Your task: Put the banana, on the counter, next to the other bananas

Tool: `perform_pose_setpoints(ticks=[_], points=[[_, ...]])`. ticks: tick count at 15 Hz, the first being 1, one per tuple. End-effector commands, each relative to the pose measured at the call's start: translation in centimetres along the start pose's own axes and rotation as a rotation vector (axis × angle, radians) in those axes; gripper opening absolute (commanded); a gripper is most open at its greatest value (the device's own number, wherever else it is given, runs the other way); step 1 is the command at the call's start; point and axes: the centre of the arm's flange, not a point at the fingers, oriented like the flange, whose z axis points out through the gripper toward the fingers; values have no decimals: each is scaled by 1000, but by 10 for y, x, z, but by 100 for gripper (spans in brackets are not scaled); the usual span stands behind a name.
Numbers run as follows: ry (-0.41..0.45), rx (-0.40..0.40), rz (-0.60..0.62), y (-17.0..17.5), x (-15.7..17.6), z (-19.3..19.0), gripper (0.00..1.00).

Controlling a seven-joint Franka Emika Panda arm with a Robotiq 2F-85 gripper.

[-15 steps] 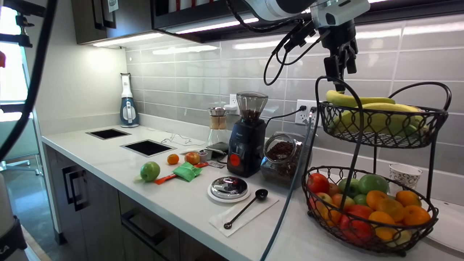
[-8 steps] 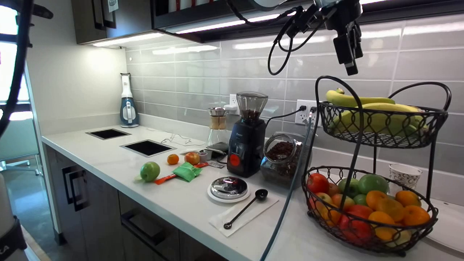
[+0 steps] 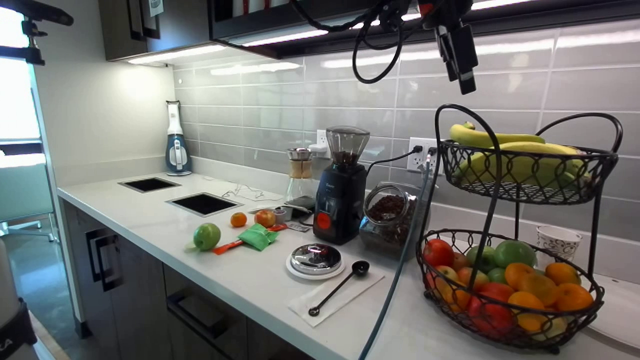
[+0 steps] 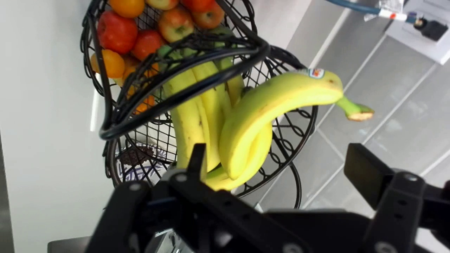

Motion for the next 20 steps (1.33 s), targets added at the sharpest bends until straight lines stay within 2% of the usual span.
perform_pose_setpoints(ticks=[1, 6, 9, 13, 16, 17, 20], points=[[-32, -38, -198, 14, -41, -18, 100], [-22, -70, -479, 15, -87, -26, 100], [-62, -34, -636, 9, -129, -22, 100], [-205, -11, -620, 3, -180, -13, 100], [-325, -78, -604, 6, -212, 6, 100], [-270, -62, -628, -2, -192, 2, 100], [-275, -65, -631, -4, -195, 3, 100]])
